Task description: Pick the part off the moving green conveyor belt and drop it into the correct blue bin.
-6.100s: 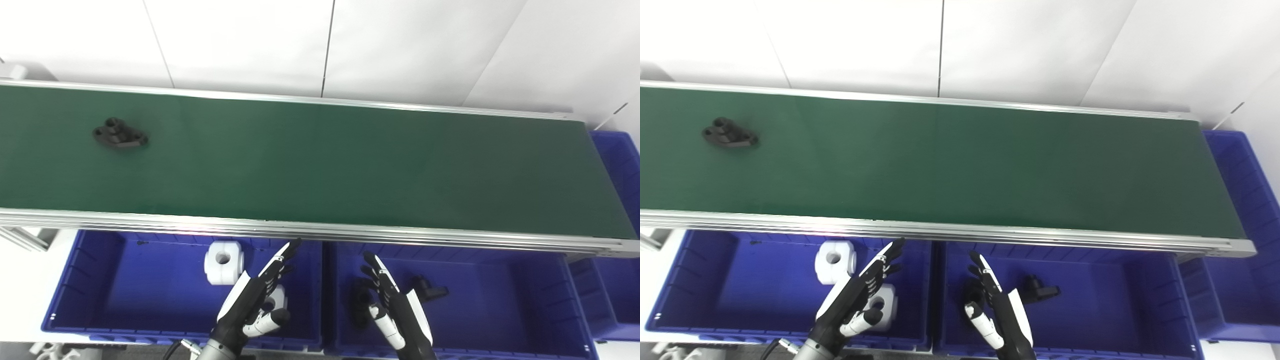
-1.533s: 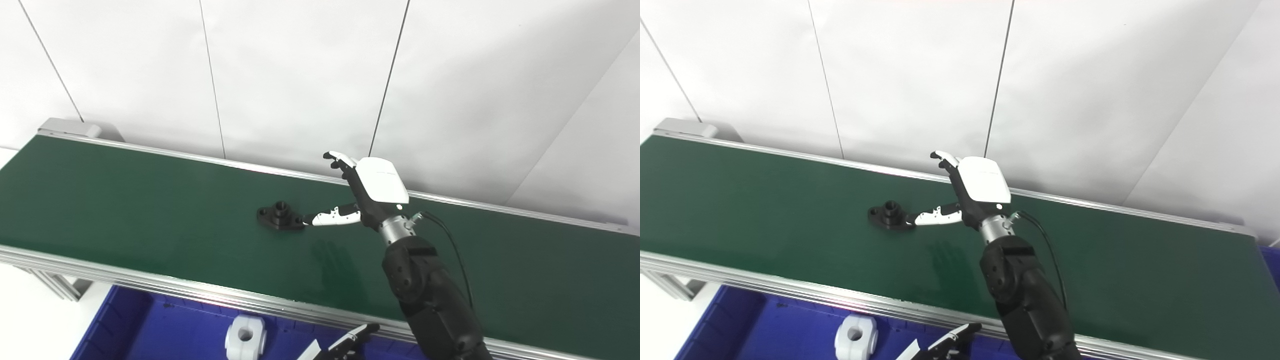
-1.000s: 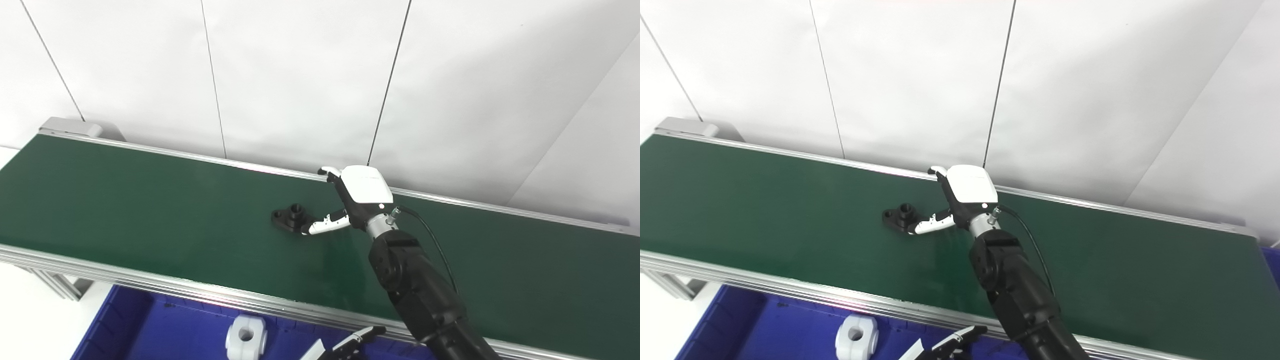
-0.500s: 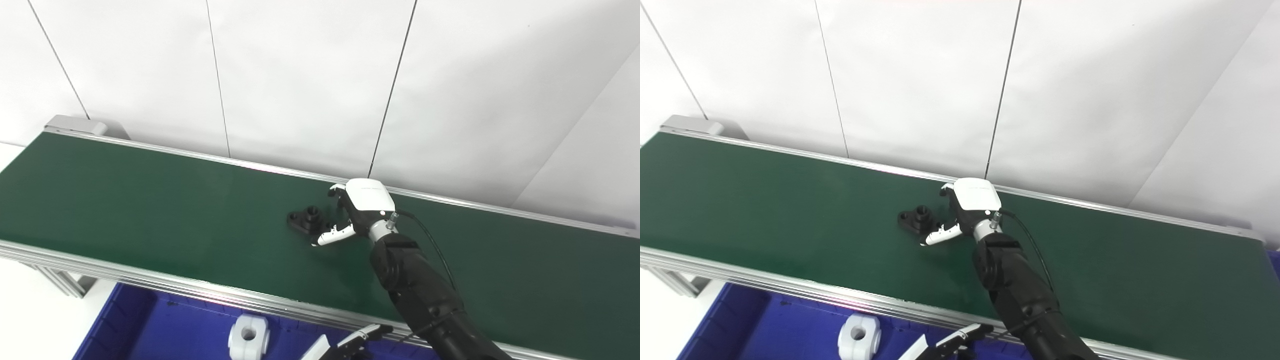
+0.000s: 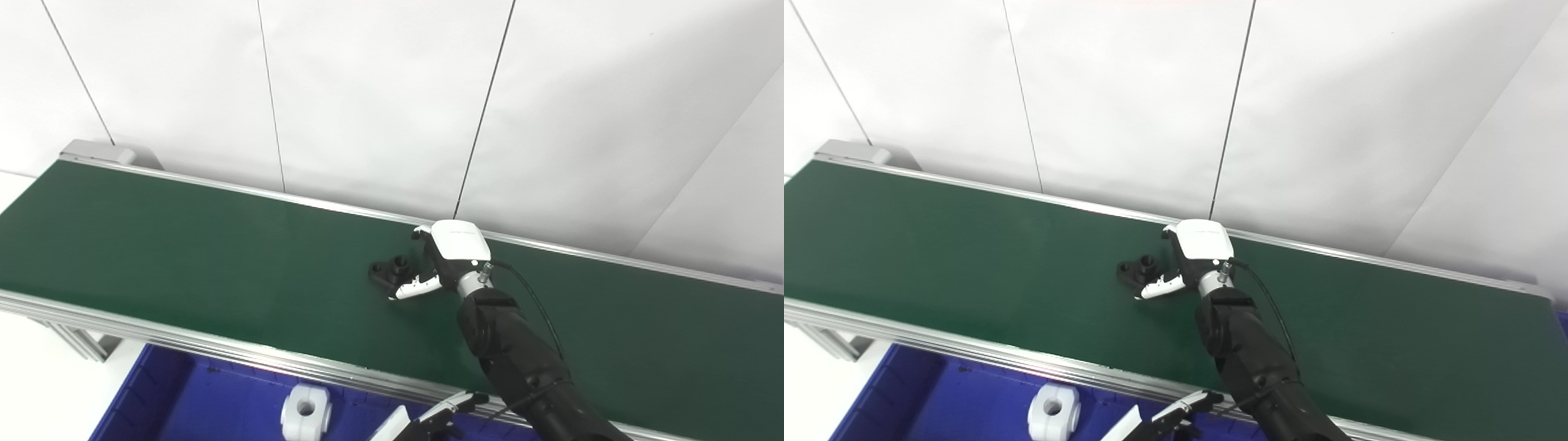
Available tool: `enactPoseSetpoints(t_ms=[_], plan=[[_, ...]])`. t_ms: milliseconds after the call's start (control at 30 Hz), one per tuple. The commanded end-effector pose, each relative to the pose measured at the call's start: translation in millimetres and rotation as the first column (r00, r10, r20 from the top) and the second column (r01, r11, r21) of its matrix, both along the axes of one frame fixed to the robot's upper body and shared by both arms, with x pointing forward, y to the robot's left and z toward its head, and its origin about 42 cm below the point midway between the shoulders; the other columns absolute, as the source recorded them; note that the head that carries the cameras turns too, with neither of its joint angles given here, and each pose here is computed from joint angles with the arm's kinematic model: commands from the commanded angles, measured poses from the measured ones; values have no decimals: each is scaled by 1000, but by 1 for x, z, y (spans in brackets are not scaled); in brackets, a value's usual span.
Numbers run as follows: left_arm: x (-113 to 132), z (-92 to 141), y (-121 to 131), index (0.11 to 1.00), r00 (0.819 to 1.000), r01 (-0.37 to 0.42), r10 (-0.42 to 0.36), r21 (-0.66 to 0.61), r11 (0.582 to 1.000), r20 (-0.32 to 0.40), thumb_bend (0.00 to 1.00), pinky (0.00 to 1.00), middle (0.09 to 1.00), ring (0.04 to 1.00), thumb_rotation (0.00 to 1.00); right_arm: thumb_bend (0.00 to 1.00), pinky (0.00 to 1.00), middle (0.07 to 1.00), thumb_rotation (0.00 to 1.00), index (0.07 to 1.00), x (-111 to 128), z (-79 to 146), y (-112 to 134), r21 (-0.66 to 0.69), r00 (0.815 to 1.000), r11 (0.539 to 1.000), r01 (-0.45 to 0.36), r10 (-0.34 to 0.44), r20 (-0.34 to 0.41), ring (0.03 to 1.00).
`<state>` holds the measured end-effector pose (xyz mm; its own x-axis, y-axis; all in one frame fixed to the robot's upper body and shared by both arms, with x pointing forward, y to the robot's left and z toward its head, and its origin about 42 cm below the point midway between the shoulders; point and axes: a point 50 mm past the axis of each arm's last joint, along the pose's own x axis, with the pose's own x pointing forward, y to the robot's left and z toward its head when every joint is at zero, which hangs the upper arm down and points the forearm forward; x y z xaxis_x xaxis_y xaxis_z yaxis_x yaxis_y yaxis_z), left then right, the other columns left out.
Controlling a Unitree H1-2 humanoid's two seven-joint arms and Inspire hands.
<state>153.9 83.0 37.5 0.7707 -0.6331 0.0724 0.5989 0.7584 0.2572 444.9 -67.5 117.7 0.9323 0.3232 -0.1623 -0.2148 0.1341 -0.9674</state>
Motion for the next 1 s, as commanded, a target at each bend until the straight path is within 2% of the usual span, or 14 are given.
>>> enactPoseSetpoints(t_ms=[0, 100, 133, 167, 200, 267, 300, 367, 433, 533, 700, 733, 900, 967], plan=[[-12, 24, -43, 907, 1000, 15, -12, -135, 991, 24, 907, 705, 955, 891, 851, 899, 359, 650, 535, 764, 0, 16, 29, 33, 998, 998, -52, 52, 20, 505], [-12, 25, -43, 907, 1000, 14, -12, -135, 991, 16, 927, 693, 955, 885, 845, 824, 334, 606, 485, 720, -1, 10, 28, 20, 998, 998, -62, 61, 18, 462], [-12, 25, -43, 908, 1000, 14, -12, -137, 991, 17, 923, 691, 955, 883, 843, 753, 291, 514, 373, 667, -1, 8, 28, 23, 998, 998, -61, 61, 14, 394], [-11, 25, -43, 908, 1000, 15, -12, -140, 990, 25, 920, 690, 954, 882, 842, 709, 264, 458, 302, 633, -2, 6, 28, 24, 998, 998, -56, 56, 6, 351], [-11, 25, -43, 910, 1000, 16, -12, -141, 990, 28, 909, 698, 953, 883, 841, 612, 210, 385, 219, 561, -2, 4, 27, 14, 999, 999, -52, 52, -7, 284], [-11, 25, -43, 914, 1000, 16, -12, -143, 990, 29, 914, 703, 951, 883, 843, 542, 167, 456, 36, 495, -4, 1, 27, -33, 998, 998, -48, 47, -42, 242], [-11, 25, -43, 915, 1000, 16, -12, -143, 990, 29, 916, 703, 951, 882, 845, 535, 160, 465, 14, 486, -4, 0, 27, -49, 997, 998, -48, 45, -55, 238], [-11, 24, -42, 916, 999, 22, -18, -139, 990, 30, 915, 702, 950, 880, 845, 531, 160, 469, 4, 483, -5, -2, 26, -85, 996, 995, -47, 40, -80, 239], [-10, 24, -43, 915, 999, 28, -23, -137, 990, 38, 913, 696, 949, 874, 846, 525, 183, 420, 0, 507, -7, -5, 24, -135, 995, 990, -48, 35, -96, 270], [-10, 25, -42, 913, 999, 36, -31, -129, 991, 45, 908, 690, 948, 869, 845, 522, 198, 410, 0, 518, -11, -7, 24, -199, 990, 979, -49, 22, -137, 290], [-11, 26, -40, 900, 998, 38, -33, -115, 993, 46, 910, 664, 941, 858, 841, 529, 141, 467, 0, 491, -15, -12, 14, -269, 977, 963, -29, -29, -209, 220], [-11, 26, -39, 896, 998, 40, -34, -114, 993, 46, 906, 669, 936, 861, 838, 529, 167, 472, 0, 491, -16, -12, 12, -290, 975, 957, -27, -39, -221, 256], [-11, 28, -37, 908, 998, 40, -35, -109, 993, 44, 900, 680, 934, 870, 830, 530, 189, 473, 0, 493, -17, -16, -3, -361, 963, 932, -39, -62, -264, 274], [-12, 28, -36, 908, 999, 37, -32, -109, 993, 40, 909, 702, 934, 880, 825, 529, 217, 478, 0, 493, -17, -16, -8, -377, 961, 925, -43, -65, -269, 317]])
